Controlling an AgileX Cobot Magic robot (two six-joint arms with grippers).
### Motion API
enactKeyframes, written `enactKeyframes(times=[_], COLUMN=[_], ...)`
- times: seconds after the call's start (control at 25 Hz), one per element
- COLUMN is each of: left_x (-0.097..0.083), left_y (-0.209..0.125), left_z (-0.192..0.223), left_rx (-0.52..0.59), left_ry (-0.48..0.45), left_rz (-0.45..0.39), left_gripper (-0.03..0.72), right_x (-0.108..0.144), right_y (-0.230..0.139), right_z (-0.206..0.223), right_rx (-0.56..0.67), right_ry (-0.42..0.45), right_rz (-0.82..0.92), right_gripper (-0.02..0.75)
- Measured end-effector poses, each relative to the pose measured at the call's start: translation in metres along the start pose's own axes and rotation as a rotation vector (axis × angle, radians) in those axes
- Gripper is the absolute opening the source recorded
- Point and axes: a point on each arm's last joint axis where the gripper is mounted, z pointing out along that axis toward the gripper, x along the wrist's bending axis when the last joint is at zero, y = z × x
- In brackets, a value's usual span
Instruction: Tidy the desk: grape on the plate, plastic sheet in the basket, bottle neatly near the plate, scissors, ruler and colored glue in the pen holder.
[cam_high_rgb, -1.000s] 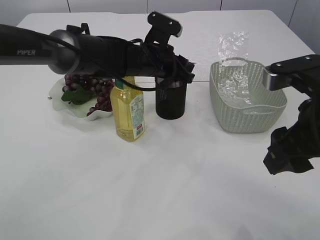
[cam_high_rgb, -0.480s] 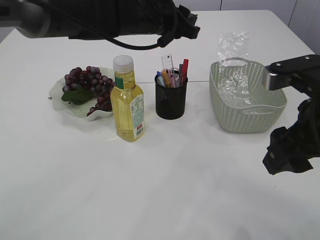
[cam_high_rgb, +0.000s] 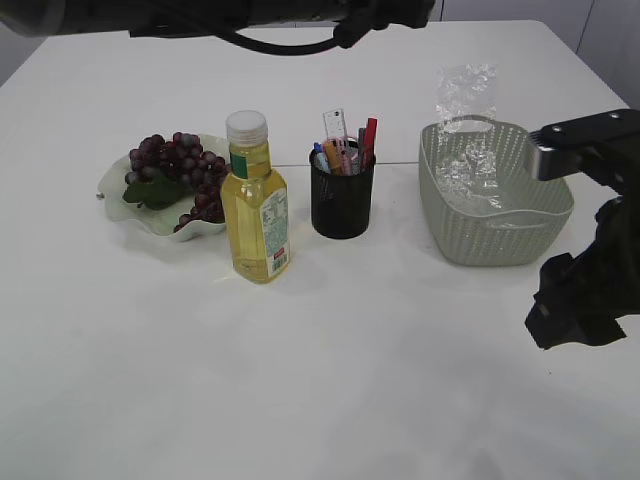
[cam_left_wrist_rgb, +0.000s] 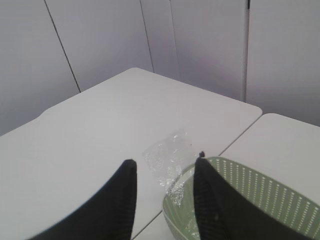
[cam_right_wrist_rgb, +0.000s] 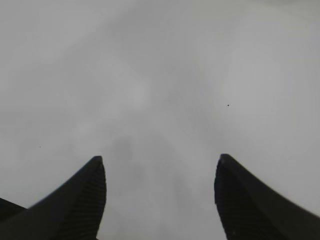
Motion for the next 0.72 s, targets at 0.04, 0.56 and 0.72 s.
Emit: enactKeyframes(times=[0.04,0.56,0.72], left_x=[-0.003,-0.033,-0.044], left_y=[0.001,-0.055,-0.070], left_z=[0.000,-0.005,-0.011], left_rx=[-0.004,0.103,0.179], left_ry=[-0.009,-0.269,-0.399], left_rz=[0.011,0.098,0.153], left_gripper=[0.287,0.287,0.287], right_x=[0.000,0.000,0.000], right_y=[0.000,0.000,0.000], right_z=[0.000,0.000,0.000], right_rx=[0.000,0.000,0.000], right_ry=[0.000,0.000,0.000], right_rz=[0.000,0.000,0.000], right_gripper=[0.498,0.498,0.498])
